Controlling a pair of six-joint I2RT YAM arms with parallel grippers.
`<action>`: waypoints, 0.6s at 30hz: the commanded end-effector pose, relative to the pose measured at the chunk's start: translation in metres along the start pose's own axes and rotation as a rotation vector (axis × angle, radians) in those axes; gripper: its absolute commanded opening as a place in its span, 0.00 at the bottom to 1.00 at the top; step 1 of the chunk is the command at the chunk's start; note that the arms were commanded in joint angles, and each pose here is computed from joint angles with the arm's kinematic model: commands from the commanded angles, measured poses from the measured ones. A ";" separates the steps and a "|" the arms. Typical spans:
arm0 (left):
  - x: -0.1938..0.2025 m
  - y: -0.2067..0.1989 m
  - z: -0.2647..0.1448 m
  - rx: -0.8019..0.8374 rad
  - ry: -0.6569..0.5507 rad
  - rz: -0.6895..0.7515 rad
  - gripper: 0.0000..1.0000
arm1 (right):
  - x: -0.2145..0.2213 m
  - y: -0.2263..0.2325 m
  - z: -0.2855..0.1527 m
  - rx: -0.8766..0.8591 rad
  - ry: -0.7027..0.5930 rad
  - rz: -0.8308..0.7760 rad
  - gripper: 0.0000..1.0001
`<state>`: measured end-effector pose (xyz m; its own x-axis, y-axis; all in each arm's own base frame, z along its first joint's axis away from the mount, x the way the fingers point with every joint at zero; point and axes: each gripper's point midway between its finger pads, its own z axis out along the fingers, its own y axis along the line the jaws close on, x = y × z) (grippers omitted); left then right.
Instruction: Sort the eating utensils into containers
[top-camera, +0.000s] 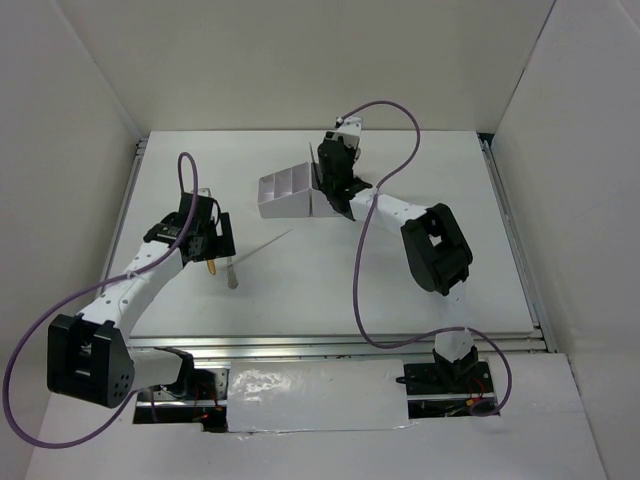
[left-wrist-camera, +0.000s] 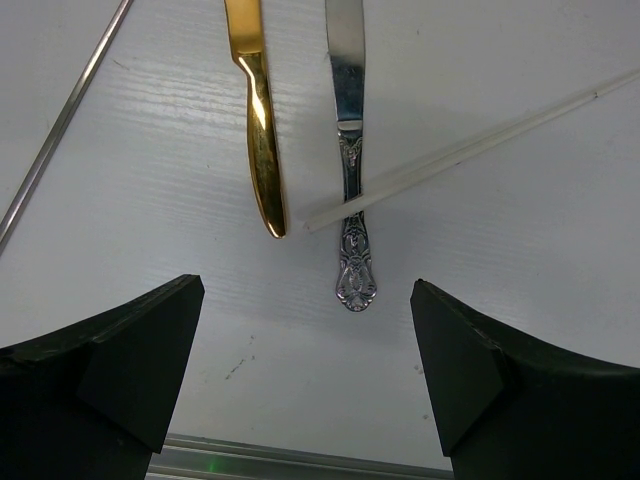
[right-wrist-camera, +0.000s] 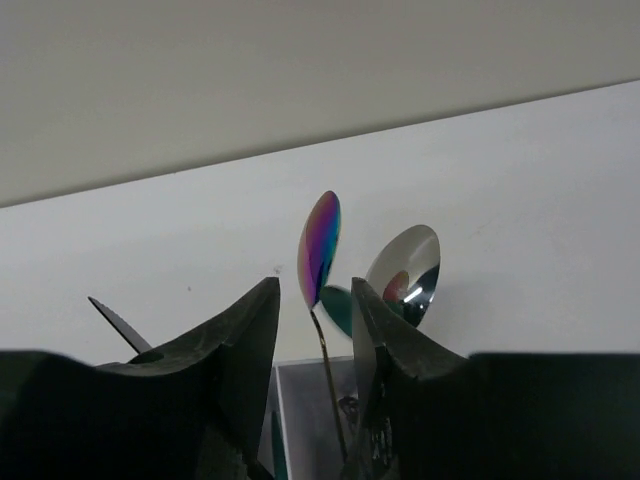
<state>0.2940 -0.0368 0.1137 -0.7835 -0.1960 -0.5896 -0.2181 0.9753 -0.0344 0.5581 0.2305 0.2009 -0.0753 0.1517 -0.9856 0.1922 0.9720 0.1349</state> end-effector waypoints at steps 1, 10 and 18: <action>-0.010 0.001 0.001 -0.006 -0.026 0.008 0.99 | -0.053 0.006 -0.010 -0.034 -0.066 0.089 0.44; -0.013 0.011 0.005 -0.034 -0.021 -0.042 0.99 | -0.154 -0.005 -0.071 -0.135 -0.165 0.191 0.46; -0.045 0.017 0.020 -0.151 0.001 -0.117 0.81 | -0.145 -0.021 -0.143 -0.282 -0.016 0.265 0.55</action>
<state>0.3070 -0.0155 0.1056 -0.7911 -0.2691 -0.5494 -0.3293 0.9442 0.0117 0.4458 0.1995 0.4067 0.1191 0.4083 -0.9050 -0.0415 0.9128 0.4064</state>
